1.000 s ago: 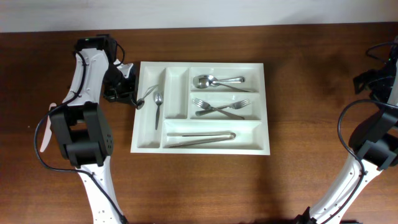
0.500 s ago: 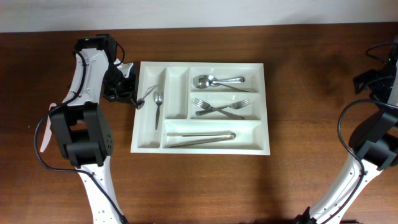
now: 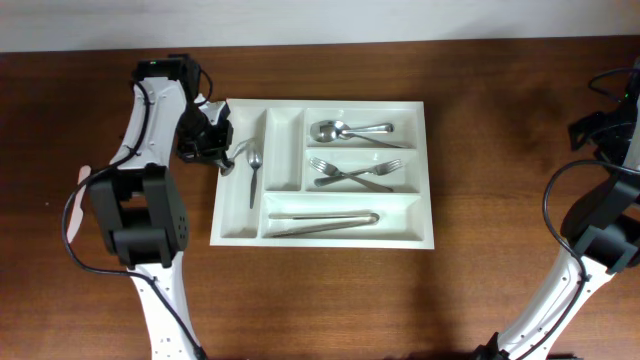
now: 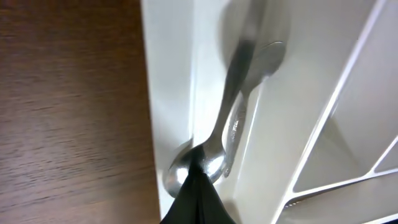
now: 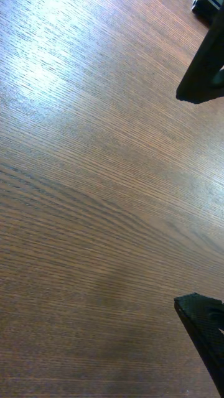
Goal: Pack container
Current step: 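Lower the spoon into the left compartment beside the first spoon, then press the spoon down into the compartment with the left gripper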
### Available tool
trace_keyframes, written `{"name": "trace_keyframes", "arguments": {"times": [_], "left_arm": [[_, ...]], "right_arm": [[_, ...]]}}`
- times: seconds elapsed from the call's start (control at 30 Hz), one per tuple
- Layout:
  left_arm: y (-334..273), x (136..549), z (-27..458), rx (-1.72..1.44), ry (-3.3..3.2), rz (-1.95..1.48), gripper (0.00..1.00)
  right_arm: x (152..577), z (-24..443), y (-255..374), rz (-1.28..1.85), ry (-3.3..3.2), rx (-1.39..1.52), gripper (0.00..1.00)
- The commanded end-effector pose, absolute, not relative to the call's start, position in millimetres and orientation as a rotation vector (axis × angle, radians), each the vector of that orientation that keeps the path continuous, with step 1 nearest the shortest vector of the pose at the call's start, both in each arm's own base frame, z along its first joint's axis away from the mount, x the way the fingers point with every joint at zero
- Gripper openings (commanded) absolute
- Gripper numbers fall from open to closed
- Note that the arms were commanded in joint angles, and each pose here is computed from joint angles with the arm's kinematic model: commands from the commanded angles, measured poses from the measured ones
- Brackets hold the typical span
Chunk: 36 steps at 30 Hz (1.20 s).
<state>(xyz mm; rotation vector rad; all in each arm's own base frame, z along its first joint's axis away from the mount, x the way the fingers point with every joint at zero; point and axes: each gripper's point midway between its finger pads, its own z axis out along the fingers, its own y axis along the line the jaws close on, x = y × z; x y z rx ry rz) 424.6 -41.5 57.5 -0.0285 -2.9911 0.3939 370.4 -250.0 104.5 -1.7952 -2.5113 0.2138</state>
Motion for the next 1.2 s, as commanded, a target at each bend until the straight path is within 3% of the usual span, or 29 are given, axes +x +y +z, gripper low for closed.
{"name": "trace_keyframes", "arguments": {"times": [0.0, 0.73, 1.17], "left_arm": [[-47, 428, 74, -0.074, -3.035, 0.428, 0.02], [-76, 426, 78, -0.109, -3.009, 0.557, 0.02], [-9, 441, 73, 0.122, -3.082, 0.429, 0.02]], "right_arm": [[372, 124, -250, 0.225, -2.552, -1.823, 0.99], [372, 124, -250, 0.225, -2.552, -1.823, 0.98], [372, 124, -250, 0.225, -2.553, -1.823, 0.99]]}}
